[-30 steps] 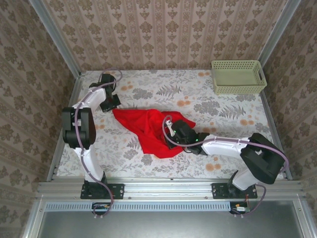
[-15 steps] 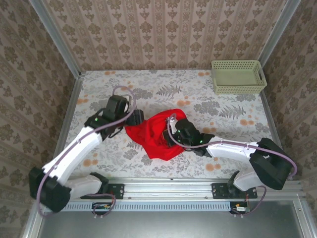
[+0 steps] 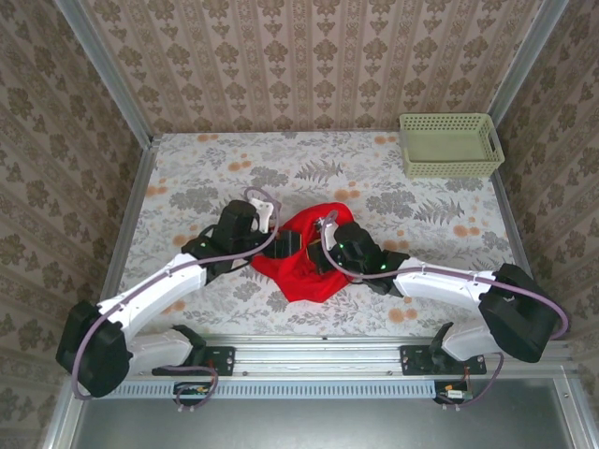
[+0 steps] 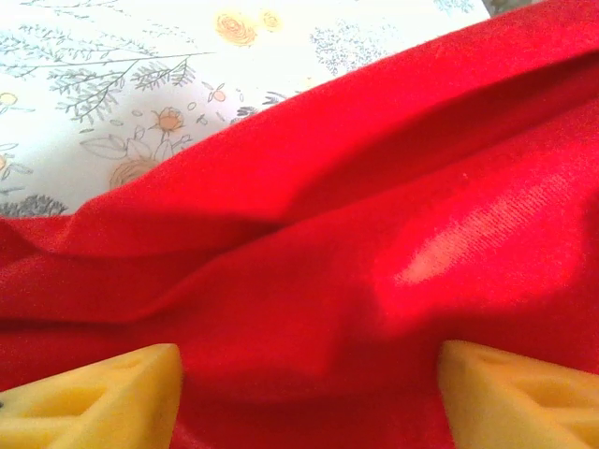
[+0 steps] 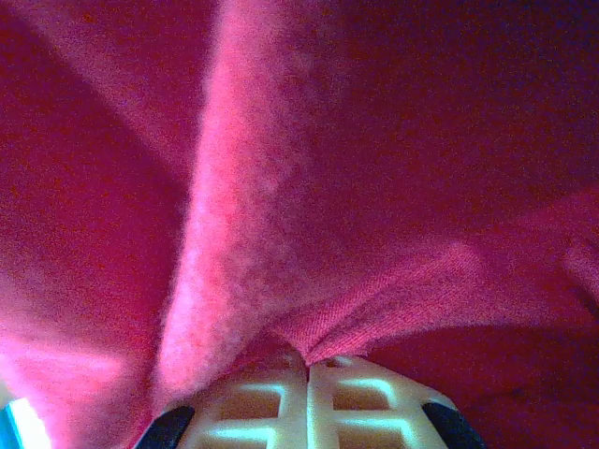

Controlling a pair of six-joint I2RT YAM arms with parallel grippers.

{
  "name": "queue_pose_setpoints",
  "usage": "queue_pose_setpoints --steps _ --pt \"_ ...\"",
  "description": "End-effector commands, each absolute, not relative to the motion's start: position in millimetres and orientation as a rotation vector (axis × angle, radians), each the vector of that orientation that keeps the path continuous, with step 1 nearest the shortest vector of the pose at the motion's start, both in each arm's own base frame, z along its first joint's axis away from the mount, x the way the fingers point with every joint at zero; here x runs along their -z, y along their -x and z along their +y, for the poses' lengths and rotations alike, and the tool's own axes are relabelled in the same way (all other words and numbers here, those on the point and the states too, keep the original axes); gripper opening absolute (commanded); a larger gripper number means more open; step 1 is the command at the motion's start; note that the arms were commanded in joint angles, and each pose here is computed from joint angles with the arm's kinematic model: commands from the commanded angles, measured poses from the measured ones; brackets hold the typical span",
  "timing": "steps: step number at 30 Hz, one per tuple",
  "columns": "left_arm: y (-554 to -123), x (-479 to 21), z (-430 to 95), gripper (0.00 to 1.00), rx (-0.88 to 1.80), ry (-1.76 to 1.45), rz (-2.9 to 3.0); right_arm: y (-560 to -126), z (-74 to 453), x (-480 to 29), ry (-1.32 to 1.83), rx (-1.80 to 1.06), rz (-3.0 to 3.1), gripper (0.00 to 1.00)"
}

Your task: Fold the inside-out t-shirt

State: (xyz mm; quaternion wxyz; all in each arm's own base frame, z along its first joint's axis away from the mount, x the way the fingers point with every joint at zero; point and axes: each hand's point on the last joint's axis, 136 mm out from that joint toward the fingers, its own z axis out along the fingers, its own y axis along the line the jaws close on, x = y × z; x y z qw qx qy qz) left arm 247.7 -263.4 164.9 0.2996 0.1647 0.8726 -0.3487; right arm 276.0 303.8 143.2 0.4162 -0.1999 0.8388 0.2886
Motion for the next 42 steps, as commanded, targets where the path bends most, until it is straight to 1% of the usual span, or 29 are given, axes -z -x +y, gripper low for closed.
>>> queue_pose_setpoints --steps 1,3,5,8,10,11,12,14,17,19,23,24,26,27,28,29,30,32,34,38,40,42 --pt "-265.3 -171.6 -276.0 0.58 0.944 -0.443 2.286 -279.7 317.2 -171.9 0.497 -0.801 2.027 0.00" --pt "-279.1 -163.3 -272.8 0.41 0.906 -0.397 2.328 -276.6 321.0 -173.8 0.513 -0.824 2.018 0.00" --pt "-299.0 -152.4 -260.6 0.22 0.867 -0.289 2.384 -272.5 324.1 -174.7 0.534 -0.829 2.015 0.00" --pt "-330.4 -132.0 -235.1 0.03 0.841 -0.086 2.459 -268.1 325.1 -175.6 0.545 -0.835 2.009 0.00" --pt "-341.2 -111.1 -225.5 0.00 0.792 -0.009 2.555 -264.6 326.0 -178.5 0.553 -0.853 1.998 0.00" --pt "-350.2 -95.6 -209.0 0.00 0.736 0.069 2.623 -262.7 326.1 -180.9 0.555 -0.862 1.990 0.00" --pt "-353.4 -85.8 -203.8 0.00 0.704 0.093 2.671 -261.1 326.3 -182.6 0.556 -0.874 1.984 0.00" --pt "-354.7 -59.5 -191.1 0.00 0.634 0.154 2.774 -258.8 325.2 -187.8 0.551 -0.890 1.971 0.00" --pt "-354.9 -34.1 -166.0 0.00 0.513 0.244 2.838 -258.5 320.2 -193.6 0.526 -0.888 1.947 0.00" --pt "-351.6 -31.7 -156.2 0.00 0.485 0.264 2.836 -261.9 314.9 -189.5 0.507 -0.853 1.961 0.00" --pt "-336.6 -54.6 -150.7 0.00 0.405 0.171 2.785 -275.2 296.1 -175.8 0.409 -0.770 2.007 0.00" --pt "-331.5 -61.1 -151.1 0.01 0.381 0.135 2.775 -278.8 290.3 -173.2 0.379 -0.753 2.013 0.00" --pt "-316.0 -75.8 -152.2 0.12 0.335 0.064 2.754 -288.2 274.6 -164.6 0.297 -0.691 2.051 0.00" --pt "-309.3 -82.4 -152.0 0.20 0.317 0.044 2.741 -291.2 268.3 -159.7 0.273 -0.667 2.077 0.00" --pt "-300.0 -90.1 -150.1 0.33 0.285 0.032 2.729 -291.5 262.5 -152.3 0.264 -0.641 2.107 0.00" --pt "-290.3 -99.0 -154.0 0.44 0.270 -0.001 2.711 -291.1 255.0 -143.7 0.246 -0.598 2.142 0.00" --pt "-283.5 -106.9 -156.0 0.49 0.267 -0.021 2.689 -289.6 249.4 -136.9 0.233 -0.564 2.172 0.01" --pt "-268.5 -121.3 -166.8 0.57 0.294 -0.054 2.657 -281.2 244.7 -124.5 0.253 -0.543 2.225 0.16" --pt "-256.6 -129.5 -187.0 0.63 0.389 -0.078 2.649 -273.8 241.3 -122.6 0.274 -0.526 2.261 0.25" --pt "-243.7 -132.8 -232.0 0.76 0.570 -0.123 2.644 -262.6 233.2 -136.1 0.301 -0.498 2.302 0.47" --pt "-246.4 -125.5 -237.6 0.76 0.573 -0.100 2.657 -260.6 231.1 -147.1 0.306 -0.487 2.312 0.54" --pt "-253.7 -109.9 -230.7 0.68 0.553 -0.030 2.682 -259.4 235.3 -157.5 0.325 -0.501 2.323 0.58"
